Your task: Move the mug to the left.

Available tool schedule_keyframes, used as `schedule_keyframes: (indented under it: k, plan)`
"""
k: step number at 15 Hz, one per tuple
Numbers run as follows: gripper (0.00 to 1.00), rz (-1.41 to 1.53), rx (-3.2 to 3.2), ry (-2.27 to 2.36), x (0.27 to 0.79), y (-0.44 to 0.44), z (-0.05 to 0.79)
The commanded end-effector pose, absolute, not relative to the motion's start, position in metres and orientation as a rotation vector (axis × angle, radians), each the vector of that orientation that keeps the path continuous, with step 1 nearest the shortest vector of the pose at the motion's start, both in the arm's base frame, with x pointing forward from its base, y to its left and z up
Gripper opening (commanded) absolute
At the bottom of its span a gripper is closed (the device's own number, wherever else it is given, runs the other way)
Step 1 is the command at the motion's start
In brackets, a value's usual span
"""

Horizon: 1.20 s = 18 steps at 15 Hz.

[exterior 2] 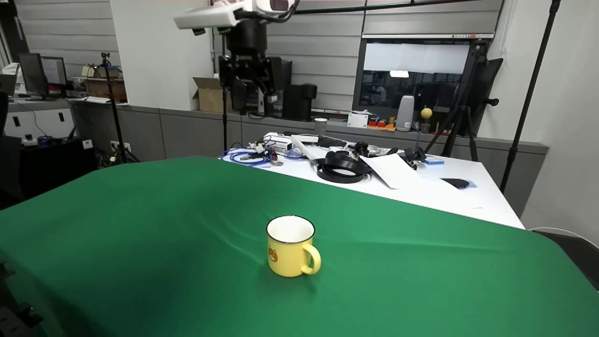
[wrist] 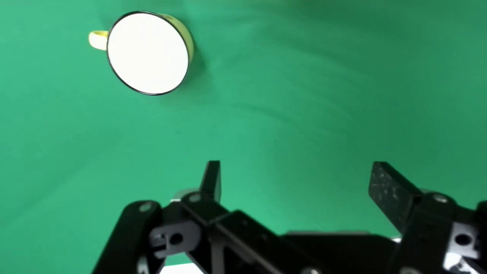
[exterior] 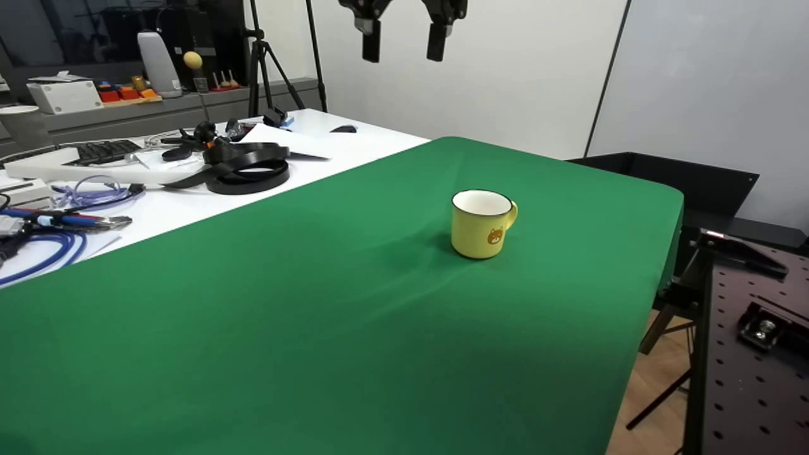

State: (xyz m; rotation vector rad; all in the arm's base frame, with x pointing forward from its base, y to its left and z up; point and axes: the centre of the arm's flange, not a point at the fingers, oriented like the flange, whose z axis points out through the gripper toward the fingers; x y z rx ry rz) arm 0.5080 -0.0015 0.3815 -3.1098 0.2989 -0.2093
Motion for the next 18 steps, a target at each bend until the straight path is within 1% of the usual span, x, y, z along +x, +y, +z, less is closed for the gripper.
schedule_keyframes:
  k: [1,4,7,11,18]
  plan:
    - [1.00,-0.206,-3.122,0.323,0.509,-0.012,0.378]
    - [1.00,-0.202,-3.121,0.328,0.512,-0.014,0.378]
    - [1.00,-0.172,-3.119,0.350,0.512,-0.021,0.361]
    - [1.00,-0.075,-3.087,0.357,0.501,-0.045,0.321]
    - [1.00,-0.083,-3.096,0.380,0.484,-0.089,0.250]
